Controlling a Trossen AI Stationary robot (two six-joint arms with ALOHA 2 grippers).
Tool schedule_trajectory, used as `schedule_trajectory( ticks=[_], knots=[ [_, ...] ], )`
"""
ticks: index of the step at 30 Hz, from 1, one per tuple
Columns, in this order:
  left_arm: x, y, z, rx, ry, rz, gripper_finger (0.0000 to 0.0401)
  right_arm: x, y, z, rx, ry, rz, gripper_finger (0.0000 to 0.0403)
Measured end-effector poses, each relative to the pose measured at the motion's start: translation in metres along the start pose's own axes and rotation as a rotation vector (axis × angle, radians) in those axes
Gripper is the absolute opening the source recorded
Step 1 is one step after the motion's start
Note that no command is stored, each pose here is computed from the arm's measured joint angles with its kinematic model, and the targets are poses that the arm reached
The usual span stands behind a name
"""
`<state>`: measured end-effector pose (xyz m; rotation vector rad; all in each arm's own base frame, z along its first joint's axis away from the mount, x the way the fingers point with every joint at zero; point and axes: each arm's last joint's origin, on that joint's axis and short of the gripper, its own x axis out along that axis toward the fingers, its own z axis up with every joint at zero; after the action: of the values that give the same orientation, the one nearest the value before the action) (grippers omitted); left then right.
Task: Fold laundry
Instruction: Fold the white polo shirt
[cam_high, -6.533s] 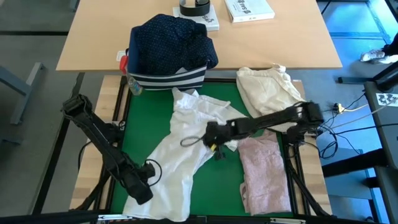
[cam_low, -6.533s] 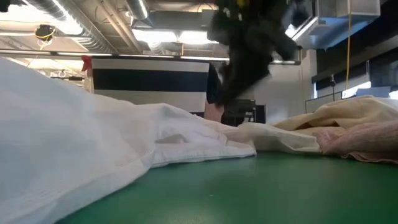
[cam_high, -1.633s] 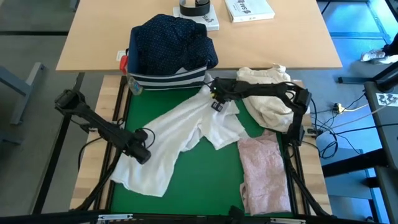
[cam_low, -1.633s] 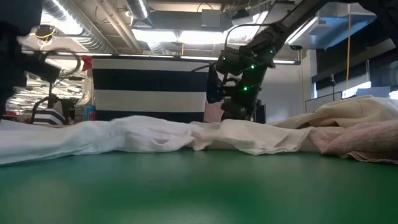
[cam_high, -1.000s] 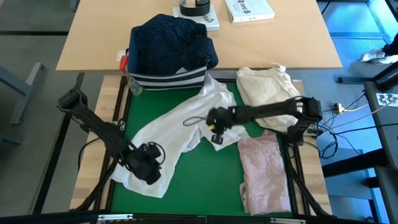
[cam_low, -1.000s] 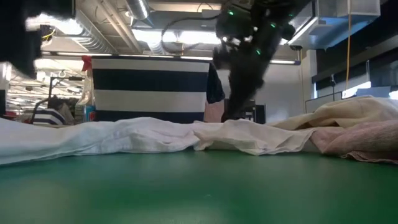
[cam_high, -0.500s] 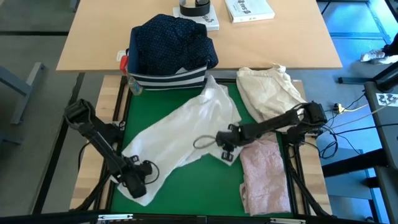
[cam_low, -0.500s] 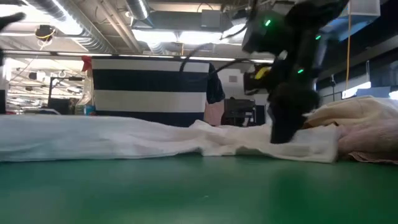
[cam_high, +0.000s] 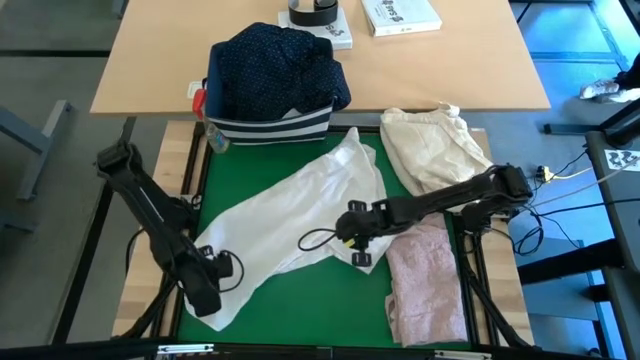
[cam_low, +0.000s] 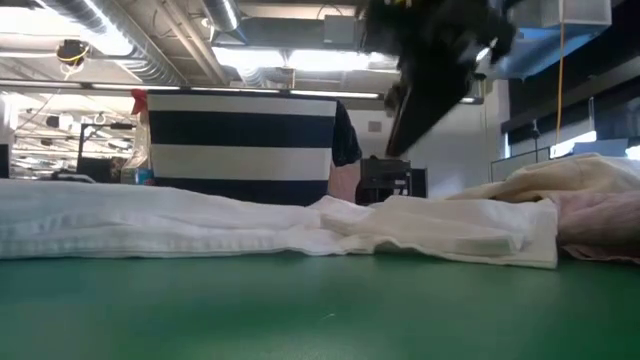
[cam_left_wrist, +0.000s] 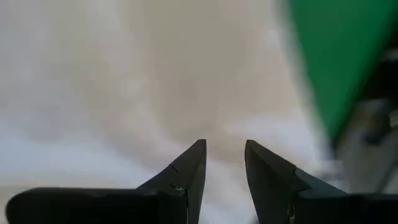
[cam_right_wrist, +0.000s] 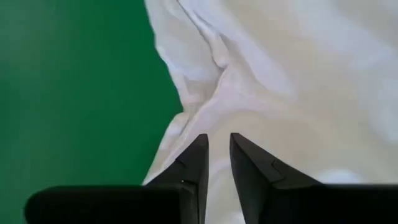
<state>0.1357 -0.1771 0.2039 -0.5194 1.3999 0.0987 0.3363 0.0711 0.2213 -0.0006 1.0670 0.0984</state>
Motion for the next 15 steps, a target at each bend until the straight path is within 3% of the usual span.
schedule_trajectory(
  ticks=[4, 9, 15],
  knots=[
    [-0.023, -0.009, 0.01, -0.044, -0.212, -0.092, 0.0108, -0.022, 0.0, -0.003, -0.013, -0.01, 0.03, 0.0067],
    [-0.029, -0.018, 0.029, -0.082, -0.522, -0.138, 0.0108, -0.041, 0.002, -0.038, -0.077, 0.032, 0.024, 0.0067],
    [-0.017, -0.01, 0.055, -0.151, -0.581, -0.045, 0.0127, -0.04, -0.001, -0.052, -0.052, -0.025, 0.01, 0.0067]
  ],
)
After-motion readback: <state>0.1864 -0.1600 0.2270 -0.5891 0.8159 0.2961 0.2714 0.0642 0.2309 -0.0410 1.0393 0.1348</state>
